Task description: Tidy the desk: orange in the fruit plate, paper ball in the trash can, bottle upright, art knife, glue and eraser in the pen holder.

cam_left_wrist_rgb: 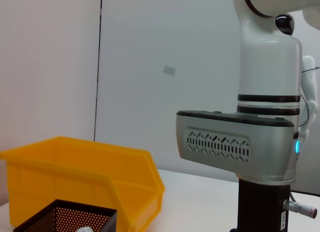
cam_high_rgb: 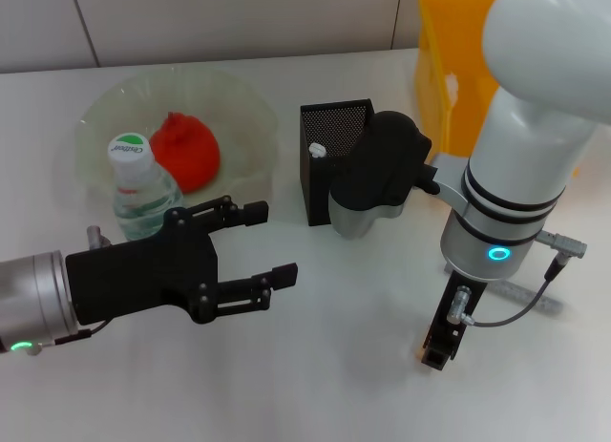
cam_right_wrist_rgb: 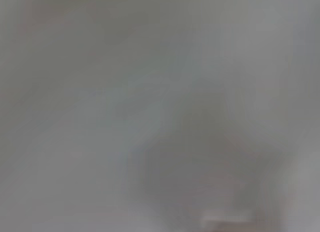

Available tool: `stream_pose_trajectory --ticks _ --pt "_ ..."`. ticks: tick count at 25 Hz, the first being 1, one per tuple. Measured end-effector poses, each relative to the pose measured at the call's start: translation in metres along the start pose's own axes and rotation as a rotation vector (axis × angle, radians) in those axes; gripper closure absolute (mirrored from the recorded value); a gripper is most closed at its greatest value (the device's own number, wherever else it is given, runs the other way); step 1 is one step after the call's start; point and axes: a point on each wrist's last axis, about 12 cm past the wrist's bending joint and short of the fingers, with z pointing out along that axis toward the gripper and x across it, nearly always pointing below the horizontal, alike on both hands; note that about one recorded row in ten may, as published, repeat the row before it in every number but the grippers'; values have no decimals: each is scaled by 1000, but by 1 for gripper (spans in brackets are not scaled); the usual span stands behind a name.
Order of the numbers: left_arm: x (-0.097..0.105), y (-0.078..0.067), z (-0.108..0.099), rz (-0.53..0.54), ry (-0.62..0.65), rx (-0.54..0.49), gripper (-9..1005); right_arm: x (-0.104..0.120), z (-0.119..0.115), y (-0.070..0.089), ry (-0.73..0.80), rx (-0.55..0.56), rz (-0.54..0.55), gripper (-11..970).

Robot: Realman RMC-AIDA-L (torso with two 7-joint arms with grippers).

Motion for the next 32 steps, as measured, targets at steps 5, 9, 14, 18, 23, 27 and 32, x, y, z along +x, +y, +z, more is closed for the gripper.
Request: stream_pose_trajectory --ticks 5,9,14,18,23,27,32 --pt "0 0 0 1 0 -2 207 -1 0 0 0 3 -4 559" --pt "0 0 0 1 -1 -2 207 -2 -1 1 -10 9 -5 560" --pt "0 0 0 2 -1 -2 207 -2 -6 1 -38 17 -3 560" --pt "0 0 0 2 -1 -2 207 -2 -20 1 -99 43 -1 561" --pt "0 0 0 2 -1 -2 207 5 -44 -2 -211 97 25 561" --pt "0 0 0 2 -2 -2 207 14 -61 -2 -309 135 44 562" --pt "1 0 0 -4 -1 -4 207 29 -81 0 -457 194 60 562"
